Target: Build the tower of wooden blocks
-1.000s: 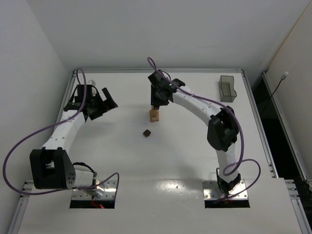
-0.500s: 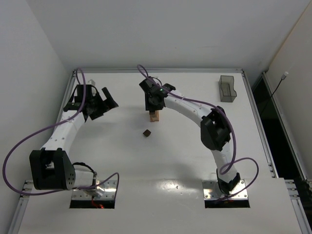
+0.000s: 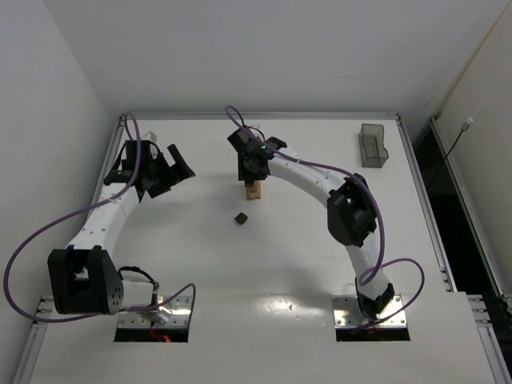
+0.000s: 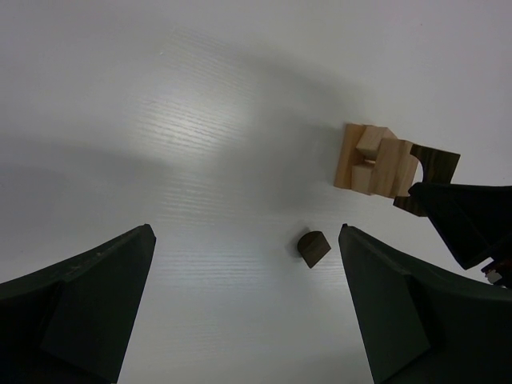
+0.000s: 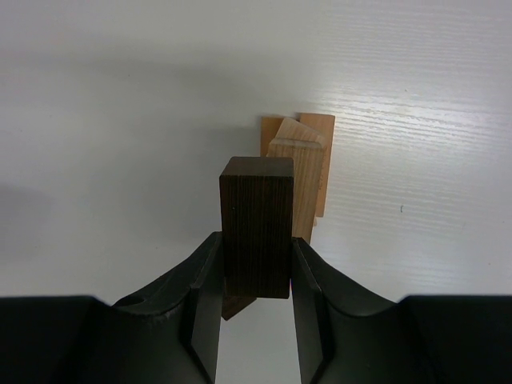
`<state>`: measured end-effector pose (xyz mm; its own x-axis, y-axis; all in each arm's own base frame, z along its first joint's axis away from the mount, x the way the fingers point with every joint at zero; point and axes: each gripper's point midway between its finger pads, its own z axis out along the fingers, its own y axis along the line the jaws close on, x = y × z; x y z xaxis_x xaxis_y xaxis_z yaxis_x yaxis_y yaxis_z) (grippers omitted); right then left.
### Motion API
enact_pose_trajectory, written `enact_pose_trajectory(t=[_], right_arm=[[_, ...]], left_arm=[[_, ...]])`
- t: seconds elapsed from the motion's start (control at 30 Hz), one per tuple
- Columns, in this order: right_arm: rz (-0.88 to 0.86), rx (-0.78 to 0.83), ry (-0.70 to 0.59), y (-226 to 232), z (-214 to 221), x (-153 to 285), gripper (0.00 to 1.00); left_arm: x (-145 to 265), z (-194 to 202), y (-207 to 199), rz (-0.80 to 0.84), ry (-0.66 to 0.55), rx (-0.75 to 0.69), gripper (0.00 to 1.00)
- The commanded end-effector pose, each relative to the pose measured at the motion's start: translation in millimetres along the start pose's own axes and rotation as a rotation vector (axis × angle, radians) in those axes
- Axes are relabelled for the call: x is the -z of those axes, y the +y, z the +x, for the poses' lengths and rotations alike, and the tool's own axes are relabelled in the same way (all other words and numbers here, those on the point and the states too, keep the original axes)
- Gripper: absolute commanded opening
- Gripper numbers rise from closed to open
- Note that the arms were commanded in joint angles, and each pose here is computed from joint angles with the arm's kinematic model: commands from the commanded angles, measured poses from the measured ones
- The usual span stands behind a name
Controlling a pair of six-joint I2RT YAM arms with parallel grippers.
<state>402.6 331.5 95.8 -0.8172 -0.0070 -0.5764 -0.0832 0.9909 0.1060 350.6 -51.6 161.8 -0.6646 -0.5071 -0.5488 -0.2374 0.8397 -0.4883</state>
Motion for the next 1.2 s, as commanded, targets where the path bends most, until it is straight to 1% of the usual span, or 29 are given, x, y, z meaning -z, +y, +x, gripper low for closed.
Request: enact_pose_trajectory(t=[0.0,0.17,0.4,0.63,0.87,1.17], right_arm=[[-0.013,-0.054,-0.065,8,-22,6,0.00],[-0.018,-0.112,-0.038,11,-15,5,0.00],[0.020,-0.167,-0.051,2,-20,5,0.00],[0.030,-0.171,-0.042,-3,-19,2,0.00],[0.010,-0.129,-0.037,-1,-18,2,0.00],[0.006,-0.101,-0.028,-10,-18,-2,0.00]], left_arm=[[9,-11,-6,0.030,-0.049,0.010,0.99],[9,-11,-8,0.038,-0.044,0.009,0.99],[9,-13,-9,0.042,-0.052,0.017,0.99],[9,-12,-10,0.050,-0.047,0.016,0.99],[9,-12,-10,0.050,-0.047,0.016,0.99],[6,-10,-9,0.046,-0.039,0.018,0.99]])
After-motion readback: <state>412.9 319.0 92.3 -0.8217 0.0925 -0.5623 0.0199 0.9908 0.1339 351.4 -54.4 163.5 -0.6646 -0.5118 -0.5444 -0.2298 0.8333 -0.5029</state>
